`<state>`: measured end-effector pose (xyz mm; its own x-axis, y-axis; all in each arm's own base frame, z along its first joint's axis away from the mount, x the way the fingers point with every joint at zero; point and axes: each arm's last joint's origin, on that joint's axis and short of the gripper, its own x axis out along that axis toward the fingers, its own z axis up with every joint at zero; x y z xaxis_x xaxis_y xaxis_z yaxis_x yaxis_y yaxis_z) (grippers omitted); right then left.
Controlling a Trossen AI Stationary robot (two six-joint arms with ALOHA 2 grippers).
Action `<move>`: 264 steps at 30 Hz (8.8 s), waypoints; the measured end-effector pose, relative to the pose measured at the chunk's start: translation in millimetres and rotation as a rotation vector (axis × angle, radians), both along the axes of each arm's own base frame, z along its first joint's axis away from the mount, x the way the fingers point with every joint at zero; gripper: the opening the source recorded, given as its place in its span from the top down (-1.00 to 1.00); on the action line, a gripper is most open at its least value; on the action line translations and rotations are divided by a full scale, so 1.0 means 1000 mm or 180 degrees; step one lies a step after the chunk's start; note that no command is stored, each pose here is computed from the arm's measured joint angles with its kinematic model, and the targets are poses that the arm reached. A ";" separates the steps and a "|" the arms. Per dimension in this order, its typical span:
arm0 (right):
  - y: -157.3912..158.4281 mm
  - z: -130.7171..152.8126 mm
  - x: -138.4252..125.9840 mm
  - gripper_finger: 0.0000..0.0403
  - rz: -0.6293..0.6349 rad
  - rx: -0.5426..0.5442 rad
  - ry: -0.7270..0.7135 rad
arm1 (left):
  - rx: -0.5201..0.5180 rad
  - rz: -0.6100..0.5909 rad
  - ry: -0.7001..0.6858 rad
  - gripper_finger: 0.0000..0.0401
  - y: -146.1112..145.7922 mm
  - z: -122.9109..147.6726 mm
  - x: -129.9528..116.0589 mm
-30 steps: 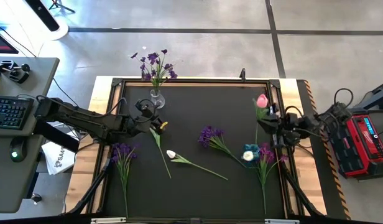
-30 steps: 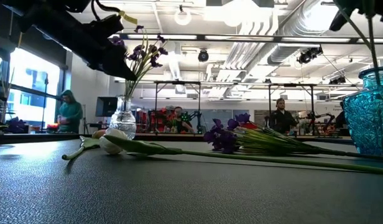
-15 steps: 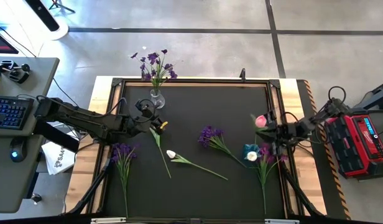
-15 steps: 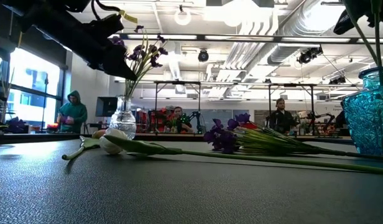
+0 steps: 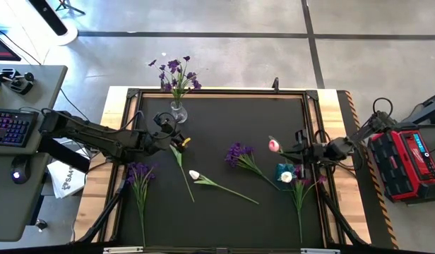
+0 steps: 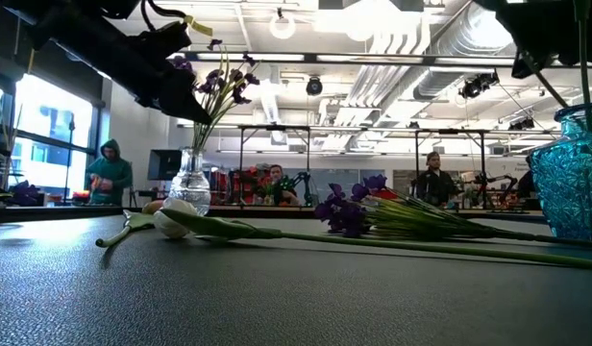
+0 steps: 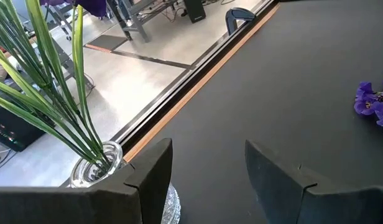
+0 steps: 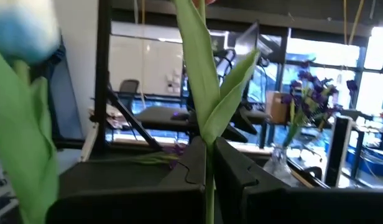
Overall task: Sort flowers into vase by color
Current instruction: Put the top pink flower into the transparent blue vase, then put the left violet flowers into the transparent white vase
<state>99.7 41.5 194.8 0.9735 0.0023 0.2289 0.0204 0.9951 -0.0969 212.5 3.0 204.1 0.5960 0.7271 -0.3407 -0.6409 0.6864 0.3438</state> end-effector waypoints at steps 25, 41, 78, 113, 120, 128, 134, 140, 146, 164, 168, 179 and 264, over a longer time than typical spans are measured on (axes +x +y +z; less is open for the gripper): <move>-0.001 -0.006 0.001 0.26 -0.0183 -0.0023 0.0198 | 0.0017 -0.0010 0.0022 0.06 0.000 0.000 0.000; -0.006 0.034 -0.004 0.23 -0.0335 0.0477 0.0879 | 0.0020 -0.0013 0.0026 0.06 0.000 0.000 0.000; 0.008 0.082 0.036 0.98 -0.1058 0.1040 0.2062 | 0.0034 -0.0021 0.0044 0.06 0.000 0.000 0.000; 0.041 0.072 0.009 0.23 -0.1065 0.0824 0.1667 | 0.0035 -0.0041 0.0045 0.06 -0.001 0.000 0.000; 0.037 0.118 0.004 0.29 -0.0856 0.0728 0.1712 | 0.0174 -0.0282 0.0192 0.06 -0.012 0.001 -0.001; 0.032 0.172 0.002 0.34 -0.0871 0.0385 0.1336 | 0.0249 -0.0454 0.0025 0.06 -0.019 0.020 -0.008; 0.055 0.185 0.029 0.34 -0.0443 -0.0018 0.1080 | 0.0271 -0.0674 -0.0123 0.06 -0.031 0.039 -0.014; 0.074 0.175 0.077 0.34 -0.0480 -0.0631 0.1052 | 0.0072 -0.0863 -0.0094 0.06 -0.049 0.072 -0.018; 0.055 0.175 0.132 0.34 -0.0861 -0.0765 0.1213 | -0.0044 -0.0962 0.0143 0.06 -0.066 0.101 -0.005; 0.061 0.115 0.286 0.34 -0.0294 -0.0699 0.2638 | -0.1709 -0.0088 0.1825 0.32 -0.149 0.055 -0.017; 0.059 0.079 0.311 0.34 -0.0327 -0.0535 0.2762 | -0.1992 0.0464 0.1855 0.36 -0.165 0.043 -0.029; 0.044 0.029 0.348 -0.08 -0.0190 -0.0094 0.2725 | -0.2821 0.1482 0.1535 0.06 -0.202 0.033 -0.058; -0.024 -0.060 0.349 0.96 -0.0926 0.0825 0.3199 | -0.0449 0.0309 -0.1411 0.94 -0.057 0.093 -0.083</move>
<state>449.0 17.7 134.5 0.6714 -0.1932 -0.7155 0.2882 0.9575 0.0119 129.9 -54.4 297.4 0.6379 0.7515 -0.1683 -0.7682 0.6364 -0.0698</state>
